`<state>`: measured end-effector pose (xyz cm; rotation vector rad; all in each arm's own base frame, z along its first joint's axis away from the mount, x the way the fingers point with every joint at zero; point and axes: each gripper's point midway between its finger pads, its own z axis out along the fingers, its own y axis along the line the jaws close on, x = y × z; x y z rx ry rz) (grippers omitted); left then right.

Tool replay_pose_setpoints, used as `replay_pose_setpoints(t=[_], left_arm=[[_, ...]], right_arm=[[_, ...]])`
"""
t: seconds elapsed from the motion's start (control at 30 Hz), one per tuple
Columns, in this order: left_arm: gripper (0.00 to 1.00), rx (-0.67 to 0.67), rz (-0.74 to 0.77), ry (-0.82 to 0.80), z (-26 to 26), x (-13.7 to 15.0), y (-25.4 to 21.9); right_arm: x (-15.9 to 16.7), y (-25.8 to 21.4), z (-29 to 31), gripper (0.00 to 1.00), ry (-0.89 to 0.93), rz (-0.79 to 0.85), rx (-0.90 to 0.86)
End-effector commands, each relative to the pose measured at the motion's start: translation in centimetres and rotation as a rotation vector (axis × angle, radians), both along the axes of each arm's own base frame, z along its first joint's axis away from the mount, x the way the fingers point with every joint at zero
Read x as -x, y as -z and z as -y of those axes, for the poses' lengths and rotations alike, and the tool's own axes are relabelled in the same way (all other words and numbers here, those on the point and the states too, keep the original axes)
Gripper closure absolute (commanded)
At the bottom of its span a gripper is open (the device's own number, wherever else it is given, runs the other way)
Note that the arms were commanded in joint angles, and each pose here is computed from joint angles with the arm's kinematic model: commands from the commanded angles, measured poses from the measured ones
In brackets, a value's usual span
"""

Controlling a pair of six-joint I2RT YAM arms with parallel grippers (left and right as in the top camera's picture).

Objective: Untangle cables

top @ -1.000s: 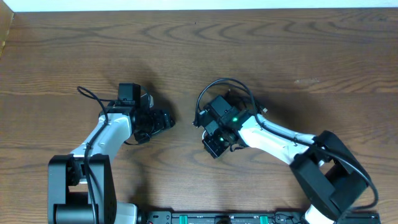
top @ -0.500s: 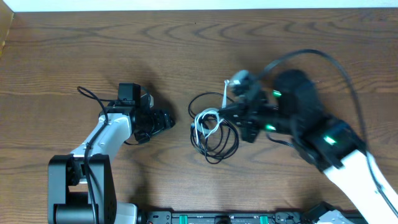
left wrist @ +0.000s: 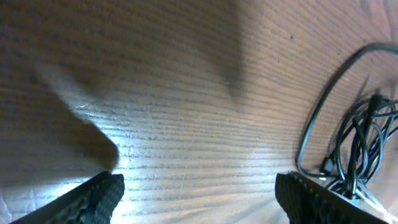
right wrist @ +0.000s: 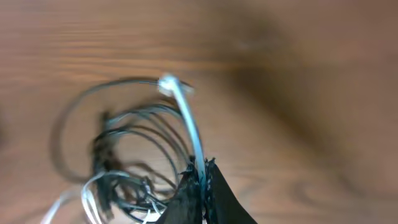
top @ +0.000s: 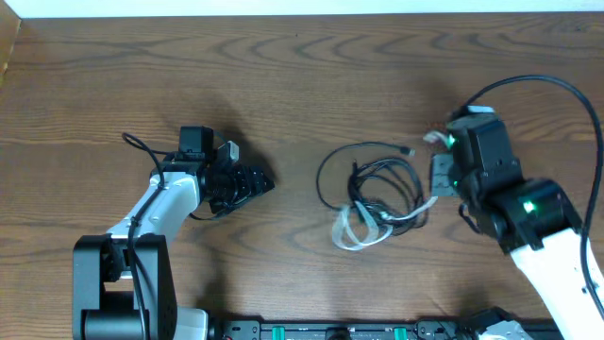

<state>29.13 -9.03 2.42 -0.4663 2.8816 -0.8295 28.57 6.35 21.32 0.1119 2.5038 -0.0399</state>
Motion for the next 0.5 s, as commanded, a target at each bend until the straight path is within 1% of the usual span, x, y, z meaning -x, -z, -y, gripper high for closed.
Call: replay_pose_setpoints(t=[0.0, 0.07, 0.13, 0.17, 0.2, 0.23, 0.3, 0.37, 0.4, 0.47], left_arm=[[0.15, 0.014, 0.022, 0.021, 0.2, -0.1, -0.6], [0.15, 0.014, 0.022, 0.021, 0.2, -0.1, -0.6], [0.16, 0.014, 0.022, 0.021, 0.2, -0.1, -0.6], [0.16, 0.014, 0.022, 0.021, 0.2, -0.1, -0.6], [0.16, 0.014, 0.021, 0.021, 0.2, -0.1, -0.6], [0.16, 0.014, 0.022, 0.021, 0.2, -0.1, -0.6], [0.16, 0.013, 0.022, 0.021, 0.2, -0.1, -0.6], [0.15, 0.013, 0.022, 0.021, 0.2, -0.1, -0.6], [0.16, 0.013, 0.022, 0.021, 0.2, -0.1, -0.6], [0.16, 0.01, 0.022, 0.02, 0.1, -0.1, -0.5]], right_arm=[[-0.8, 1.4, 3.0, 0.99, 0.214, -0.033, 0.019], [-0.9, 2.8, 2.6, 0.99, 0.188, -0.09, 0.012], [-1.1, 3.5, 3.1, 0.99, 0.225, -0.111, 0.038], [-1.1, 3.8, 3.4, 0.97, 0.257, -0.118, 0.042], [-1.1, 4.2, 3.6, 0.9, 0.284, -0.127, 0.038], [-1.1, 4.6, 3.7, 0.79, 0.306, -0.141, 0.031], [-0.9, 5.4, 3.5, 0.49, 0.312, -0.18, 0.012], [-0.7, 5.6, 3.1, 0.36, 0.301, -0.198, -0.011], [-0.7, 5.6, 2.8, 0.31, 0.286, -0.202, -0.02], [-0.5, 5.1, 1.8, 0.27, 0.224, -0.204, -0.063]])
